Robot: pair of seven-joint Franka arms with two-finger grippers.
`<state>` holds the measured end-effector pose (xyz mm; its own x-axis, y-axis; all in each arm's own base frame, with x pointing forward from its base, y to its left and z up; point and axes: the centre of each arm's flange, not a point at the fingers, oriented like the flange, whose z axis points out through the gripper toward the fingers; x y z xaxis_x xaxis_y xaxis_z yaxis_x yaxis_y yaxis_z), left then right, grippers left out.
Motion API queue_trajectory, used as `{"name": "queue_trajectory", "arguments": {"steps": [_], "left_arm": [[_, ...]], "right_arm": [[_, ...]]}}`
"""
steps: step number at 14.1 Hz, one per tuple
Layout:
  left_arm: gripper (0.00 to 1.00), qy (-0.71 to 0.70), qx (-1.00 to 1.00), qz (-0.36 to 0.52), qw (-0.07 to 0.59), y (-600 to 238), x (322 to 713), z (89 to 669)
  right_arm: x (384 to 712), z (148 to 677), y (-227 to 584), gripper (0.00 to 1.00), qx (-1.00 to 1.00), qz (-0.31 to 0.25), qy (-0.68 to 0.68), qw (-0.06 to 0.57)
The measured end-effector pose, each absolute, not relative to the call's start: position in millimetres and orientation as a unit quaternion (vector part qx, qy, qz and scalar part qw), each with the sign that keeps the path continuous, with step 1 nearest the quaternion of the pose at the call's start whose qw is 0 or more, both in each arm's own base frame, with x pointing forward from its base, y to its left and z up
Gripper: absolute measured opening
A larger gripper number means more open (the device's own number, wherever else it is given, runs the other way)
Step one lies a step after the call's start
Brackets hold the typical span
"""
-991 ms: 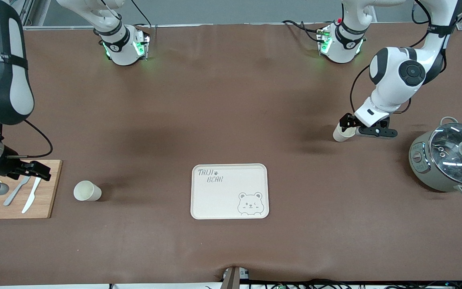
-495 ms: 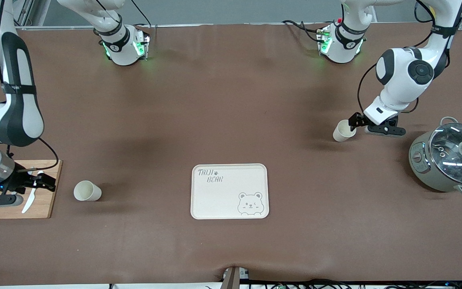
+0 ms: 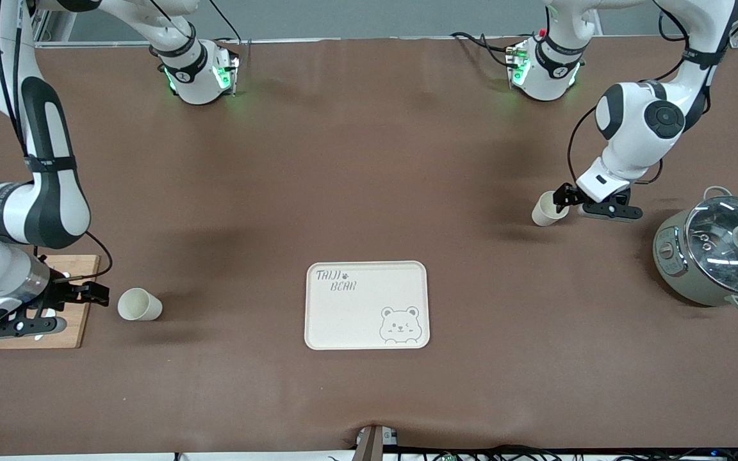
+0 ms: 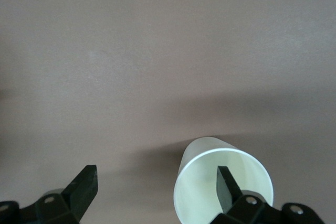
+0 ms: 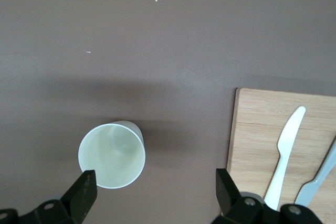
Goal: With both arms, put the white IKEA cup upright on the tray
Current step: 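Grasp the white cup with the left gripper while the right gripper descends, then close the right gripper on its cup while the left gripper carries cup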
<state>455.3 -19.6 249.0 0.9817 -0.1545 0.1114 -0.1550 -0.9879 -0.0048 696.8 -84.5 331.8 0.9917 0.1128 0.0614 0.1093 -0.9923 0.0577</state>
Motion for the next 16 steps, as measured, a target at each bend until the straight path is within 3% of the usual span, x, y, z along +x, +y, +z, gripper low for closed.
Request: {"name": "queue_trajectory", "arguments": {"steps": [16], "left_arm": [[1.0,-0.095,0.994,0.047,0.007,-36.1,444.1,208.4]], "right_arm": [[693.8,265.6,-82.3,1.0,0.998,-0.015,0.06,0.02]]}}
